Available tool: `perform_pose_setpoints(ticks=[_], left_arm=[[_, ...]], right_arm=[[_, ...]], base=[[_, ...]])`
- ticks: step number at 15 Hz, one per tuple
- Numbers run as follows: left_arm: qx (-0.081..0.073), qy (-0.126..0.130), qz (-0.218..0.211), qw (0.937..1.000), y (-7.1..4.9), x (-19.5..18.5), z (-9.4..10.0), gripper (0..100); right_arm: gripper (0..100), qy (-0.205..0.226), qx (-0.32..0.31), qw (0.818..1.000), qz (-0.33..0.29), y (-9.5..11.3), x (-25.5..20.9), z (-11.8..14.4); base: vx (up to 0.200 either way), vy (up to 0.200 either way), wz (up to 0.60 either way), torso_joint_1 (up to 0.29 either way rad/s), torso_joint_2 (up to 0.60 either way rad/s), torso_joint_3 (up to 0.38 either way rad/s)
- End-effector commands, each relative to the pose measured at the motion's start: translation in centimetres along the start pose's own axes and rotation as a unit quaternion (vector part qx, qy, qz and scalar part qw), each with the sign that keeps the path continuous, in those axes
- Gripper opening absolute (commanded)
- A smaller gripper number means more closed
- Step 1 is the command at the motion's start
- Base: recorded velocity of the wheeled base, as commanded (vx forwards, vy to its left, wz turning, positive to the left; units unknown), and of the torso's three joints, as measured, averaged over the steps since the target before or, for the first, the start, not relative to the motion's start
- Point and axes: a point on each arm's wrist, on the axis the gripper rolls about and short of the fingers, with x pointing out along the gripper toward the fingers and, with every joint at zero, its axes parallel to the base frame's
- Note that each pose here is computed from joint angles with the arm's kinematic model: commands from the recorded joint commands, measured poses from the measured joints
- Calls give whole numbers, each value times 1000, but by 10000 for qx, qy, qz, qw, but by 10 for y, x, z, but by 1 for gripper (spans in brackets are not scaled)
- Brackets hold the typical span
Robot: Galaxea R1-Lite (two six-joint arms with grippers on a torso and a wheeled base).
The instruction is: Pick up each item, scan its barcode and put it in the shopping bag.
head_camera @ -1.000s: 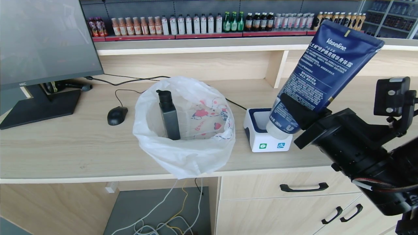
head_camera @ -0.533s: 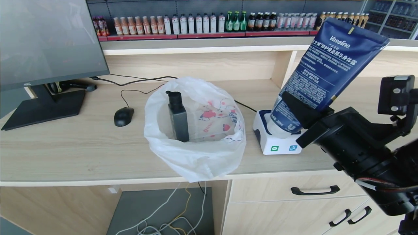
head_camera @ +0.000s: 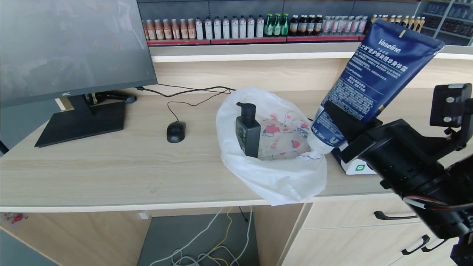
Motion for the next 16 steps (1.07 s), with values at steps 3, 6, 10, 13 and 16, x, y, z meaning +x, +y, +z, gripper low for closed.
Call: perform_pose_setpoints(ticks=[3, 6, 10, 13, 16], left_arm=[[1, -1, 0, 10000, 0, 0, 0, 100], [1, -1, 0, 10000, 0, 0, 0, 100], [1, -1, 0, 10000, 0, 0, 0, 100], [1, -1, 0, 10000, 0, 0, 0, 100], [1, -1, 0, 10000, 0, 0, 0, 100]], right_arm=[[0, 66, -65, 9999, -118, -6, 8, -8], [0, 58, -210, 9993, -307, -16, 17, -13], [0, 225, -259, 9988, -357, -19, 22, -25], [0, 407, -295, 9979, -415, -23, 34, -44], [0, 518, -349, 9967, -516, -30, 40, -56]], base=[[0, 0, 0, 0, 0, 0], [0, 0, 0, 0, 0, 0], [0, 0, 0, 0, 0, 0], [0, 0, 0, 0, 0, 0], [0, 0, 0, 0, 0, 0]])
